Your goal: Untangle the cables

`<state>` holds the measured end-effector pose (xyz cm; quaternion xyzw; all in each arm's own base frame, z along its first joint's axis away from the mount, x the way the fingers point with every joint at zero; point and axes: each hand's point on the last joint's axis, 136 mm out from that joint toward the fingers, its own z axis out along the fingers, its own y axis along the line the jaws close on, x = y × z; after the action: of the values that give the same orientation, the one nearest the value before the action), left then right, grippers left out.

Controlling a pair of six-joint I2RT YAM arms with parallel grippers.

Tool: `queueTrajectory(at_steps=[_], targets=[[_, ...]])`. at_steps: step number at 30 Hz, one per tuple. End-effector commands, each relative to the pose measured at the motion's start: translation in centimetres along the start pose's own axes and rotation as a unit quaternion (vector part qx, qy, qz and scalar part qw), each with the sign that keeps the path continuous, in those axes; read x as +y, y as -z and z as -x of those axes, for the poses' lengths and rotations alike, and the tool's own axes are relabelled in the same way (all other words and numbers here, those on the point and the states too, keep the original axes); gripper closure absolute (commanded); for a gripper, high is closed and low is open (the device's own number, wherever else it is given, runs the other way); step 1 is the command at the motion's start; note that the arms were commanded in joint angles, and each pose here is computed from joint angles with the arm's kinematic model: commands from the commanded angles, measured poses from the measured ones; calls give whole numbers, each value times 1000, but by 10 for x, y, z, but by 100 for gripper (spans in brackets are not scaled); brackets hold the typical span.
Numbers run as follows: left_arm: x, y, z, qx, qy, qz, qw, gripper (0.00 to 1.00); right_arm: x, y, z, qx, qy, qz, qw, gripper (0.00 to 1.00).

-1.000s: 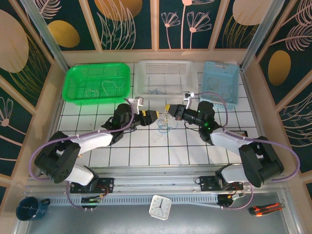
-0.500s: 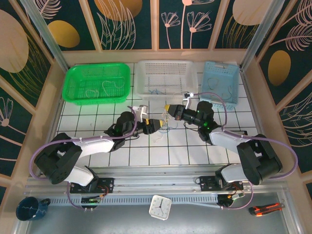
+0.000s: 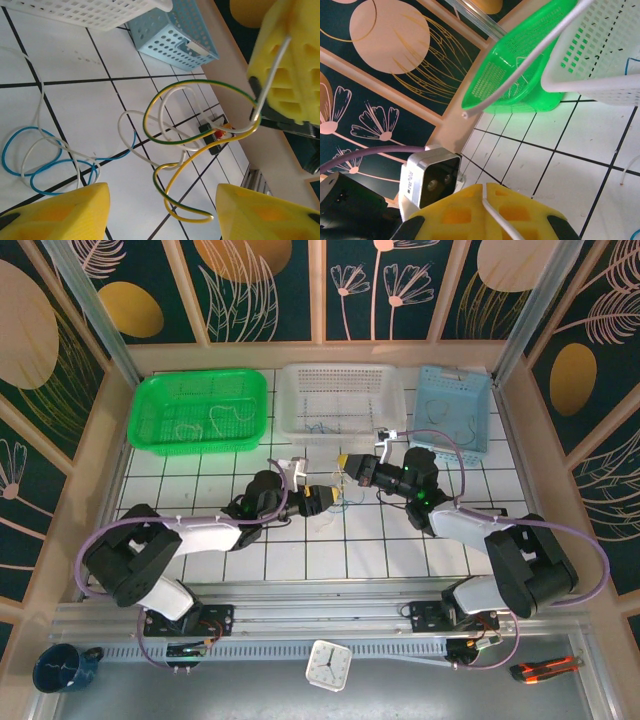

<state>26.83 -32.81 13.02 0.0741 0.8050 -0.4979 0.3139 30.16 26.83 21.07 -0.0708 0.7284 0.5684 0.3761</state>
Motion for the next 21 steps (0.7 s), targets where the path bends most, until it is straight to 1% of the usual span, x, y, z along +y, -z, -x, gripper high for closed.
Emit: queueTrajectory(at_steps=[1,12,15,19,21], targets=[[-14,-5,14,-24,-6,-21,999,42,12,-1,9,-15,10,22,1000,100],[-16,-10,23,-40,-6,-21,999,42,13,-2,3,-12,2,27,1000,100],[-16,-11,24,-41,-5,-21,999,43,14,-4,1,-10,0,29,1000,100],[-15,-12,23,-40,-3,-21,999,53,14,-4,0,-10,0,29,1000,100],[-13,-12,22,-39,-3,-20,999,62,14,-4,-1,-10,0,29,1000,100]])
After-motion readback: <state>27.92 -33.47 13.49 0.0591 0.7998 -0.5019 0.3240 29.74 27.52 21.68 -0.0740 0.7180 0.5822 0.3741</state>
